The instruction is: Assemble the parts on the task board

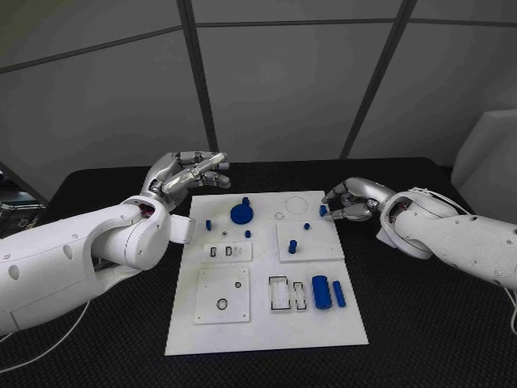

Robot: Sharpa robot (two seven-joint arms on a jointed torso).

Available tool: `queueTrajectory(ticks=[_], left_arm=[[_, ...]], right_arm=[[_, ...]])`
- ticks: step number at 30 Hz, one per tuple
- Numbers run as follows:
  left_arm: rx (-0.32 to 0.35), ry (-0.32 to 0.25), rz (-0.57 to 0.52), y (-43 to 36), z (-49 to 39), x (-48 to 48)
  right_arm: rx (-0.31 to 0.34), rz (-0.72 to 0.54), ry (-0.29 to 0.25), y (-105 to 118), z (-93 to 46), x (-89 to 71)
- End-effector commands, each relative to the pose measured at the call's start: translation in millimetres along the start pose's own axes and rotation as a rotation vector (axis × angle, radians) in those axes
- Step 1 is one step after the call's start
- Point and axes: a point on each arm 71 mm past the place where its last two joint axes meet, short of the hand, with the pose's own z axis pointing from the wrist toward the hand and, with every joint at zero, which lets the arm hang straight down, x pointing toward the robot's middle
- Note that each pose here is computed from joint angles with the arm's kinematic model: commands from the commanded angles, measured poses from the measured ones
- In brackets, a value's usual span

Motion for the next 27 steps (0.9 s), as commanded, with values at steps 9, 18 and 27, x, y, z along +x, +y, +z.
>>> queueTrajectory(ticks=[9, 18, 27], left_arm=[[-0.005, 0.017, -0.012, 0.2, 0.6, 2.0], [-0.007, 0.02, -0.014, 0.4, 0.5, 2.3], [-0.01, 0.023, -0.015, 0.7, 0.5, 2.6]], right_arm=[[-0.004, -0.008, -0.013, 2.5, 3.9, -0.2], [0.006, -0.01, -0.001, 2.6, 6.3, 1.4], [0.015, -0.017, 0.009, 3.4, 9.2, 3.2]])
